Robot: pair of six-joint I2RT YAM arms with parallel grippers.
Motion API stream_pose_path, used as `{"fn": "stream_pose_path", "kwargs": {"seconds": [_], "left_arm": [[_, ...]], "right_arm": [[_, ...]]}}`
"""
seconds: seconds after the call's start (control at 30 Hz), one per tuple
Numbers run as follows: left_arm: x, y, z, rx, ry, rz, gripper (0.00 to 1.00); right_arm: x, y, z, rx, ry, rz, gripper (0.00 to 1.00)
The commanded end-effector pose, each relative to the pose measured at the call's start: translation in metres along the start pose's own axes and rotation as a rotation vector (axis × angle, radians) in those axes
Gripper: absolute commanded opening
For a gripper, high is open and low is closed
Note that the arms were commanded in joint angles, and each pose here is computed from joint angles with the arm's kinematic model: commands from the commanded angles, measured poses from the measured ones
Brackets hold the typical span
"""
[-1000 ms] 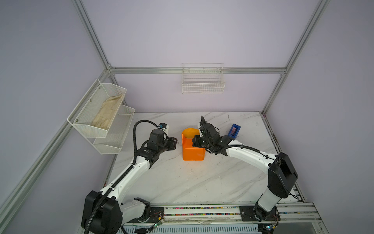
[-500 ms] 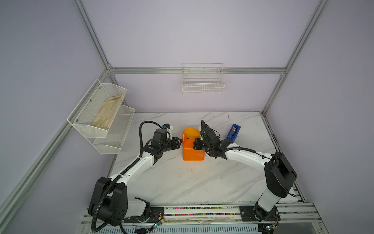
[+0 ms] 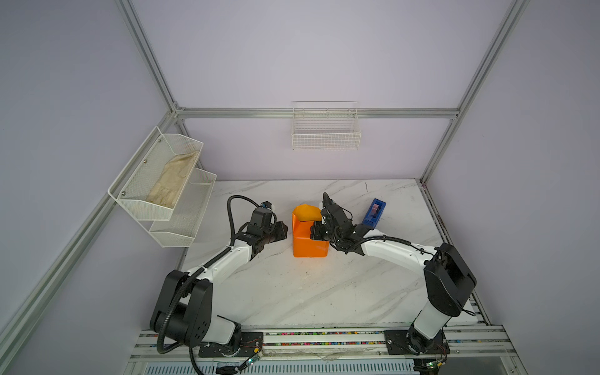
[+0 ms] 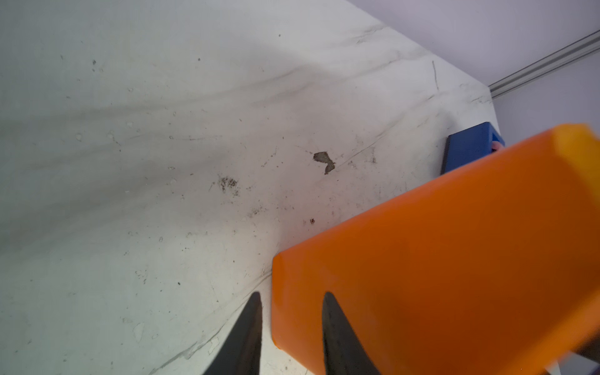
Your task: Wrap the gift box in paper
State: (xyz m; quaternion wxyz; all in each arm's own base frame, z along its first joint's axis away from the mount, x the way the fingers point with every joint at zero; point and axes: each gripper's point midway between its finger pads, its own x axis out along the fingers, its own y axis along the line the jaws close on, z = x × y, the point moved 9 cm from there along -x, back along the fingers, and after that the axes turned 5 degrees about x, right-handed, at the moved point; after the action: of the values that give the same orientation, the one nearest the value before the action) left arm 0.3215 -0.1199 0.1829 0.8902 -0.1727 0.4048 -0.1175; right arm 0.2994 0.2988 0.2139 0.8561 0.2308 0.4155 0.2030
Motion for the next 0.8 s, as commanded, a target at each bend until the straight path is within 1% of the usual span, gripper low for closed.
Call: {"fn": "stream_pose_path", "kwargs": {"seconds": [0.0,0.1,0.2,0.37,0.5,0.67,0.77], "left_arm": [[0.005,0.001,0.003,-0.041,-0.024,-0.016,0.30],[0.010,0.008,-0.009,-0.085,-0.010,-0.010,0.30],[0.018,0.008,-0.023,-0.119,0.027,-0.041,0.30],[0.020,-0.006,-0.037,-0.097,0.048,-0.083,0.29],[0.011,-0.012,-0.031,-0.089,0.008,-0.097,0.29],[-0.003,-0.027,-0.008,-0.034,-0.023,-0.125,0.29],[-0.011,-0.032,0.001,-0.021,-0.048,-0.128,0.29]], "right_arm": [[0.006,-0.016,-0.014,0.009,0.053,-0.076,0.00],[0.007,-0.017,-0.015,0.012,0.054,-0.077,0.00],[0.007,-0.017,-0.015,0.015,0.054,-0.072,0.00],[0.009,-0.018,-0.016,0.017,0.054,-0.075,0.00],[0.009,-0.018,-0.016,0.021,0.055,-0.073,0.00],[0.009,-0.018,-0.017,0.021,0.055,-0.074,0.00],[0.008,-0.018,-0.016,0.022,0.053,-0.073,0.00]]}}
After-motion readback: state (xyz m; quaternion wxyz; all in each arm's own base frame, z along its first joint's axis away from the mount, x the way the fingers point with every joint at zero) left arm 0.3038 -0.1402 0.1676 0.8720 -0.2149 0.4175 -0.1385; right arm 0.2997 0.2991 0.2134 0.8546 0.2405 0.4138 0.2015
